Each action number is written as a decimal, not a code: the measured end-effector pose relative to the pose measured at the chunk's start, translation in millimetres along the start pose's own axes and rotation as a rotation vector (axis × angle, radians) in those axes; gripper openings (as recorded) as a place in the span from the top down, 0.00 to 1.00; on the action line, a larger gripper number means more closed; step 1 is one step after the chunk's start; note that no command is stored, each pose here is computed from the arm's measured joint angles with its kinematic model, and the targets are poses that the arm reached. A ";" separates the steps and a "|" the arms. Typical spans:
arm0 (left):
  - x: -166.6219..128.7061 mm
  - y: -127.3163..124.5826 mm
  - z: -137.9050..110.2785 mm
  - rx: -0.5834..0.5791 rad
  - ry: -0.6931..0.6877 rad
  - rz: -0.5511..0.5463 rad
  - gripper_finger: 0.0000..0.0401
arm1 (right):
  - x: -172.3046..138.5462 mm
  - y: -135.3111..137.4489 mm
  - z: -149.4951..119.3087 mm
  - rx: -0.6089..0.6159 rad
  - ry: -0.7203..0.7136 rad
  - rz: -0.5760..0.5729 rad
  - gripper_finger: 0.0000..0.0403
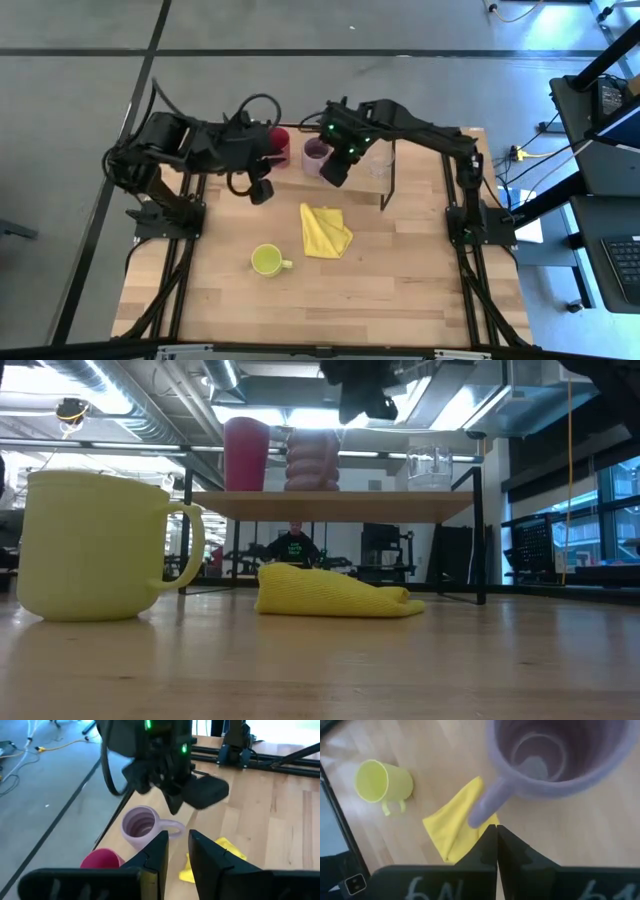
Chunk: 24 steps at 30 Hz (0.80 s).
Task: Stack small to large cups/mugs on shelf
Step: Put the purple mug near the pink cup on the shelf
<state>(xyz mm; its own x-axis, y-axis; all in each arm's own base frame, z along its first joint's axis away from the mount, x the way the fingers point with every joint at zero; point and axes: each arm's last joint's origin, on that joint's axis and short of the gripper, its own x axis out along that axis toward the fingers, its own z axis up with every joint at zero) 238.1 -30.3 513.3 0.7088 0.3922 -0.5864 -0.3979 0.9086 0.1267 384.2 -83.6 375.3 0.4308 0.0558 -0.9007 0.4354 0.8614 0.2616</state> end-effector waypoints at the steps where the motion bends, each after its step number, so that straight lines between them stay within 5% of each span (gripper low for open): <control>1: -1.7 -1.7 -1.1 -0.001 -0.002 0.006 0.83 | 4.2 0.7 0.5 -0.002 0.010 -0.001 0.99; 9: -10.1 -10.8 -8.3 -0.013 0.002 0.032 0.83 | 30.0 8.4 4.5 -0.034 0.050 0.011 0.99; 24: -14.7 -16.4 -11.5 -0.031 -0.008 0.045 0.83 | 26.5 2.0 9.1 -0.052 0.016 0.015 0.99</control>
<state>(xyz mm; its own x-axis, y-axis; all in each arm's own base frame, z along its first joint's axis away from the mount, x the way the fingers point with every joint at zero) 227.5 -52.6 510.7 0.6942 0.4338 -0.5743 -0.4473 0.8852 0.1278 403.6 -85.0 355.1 0.4240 0.0769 -0.9024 0.3874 0.8852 0.2574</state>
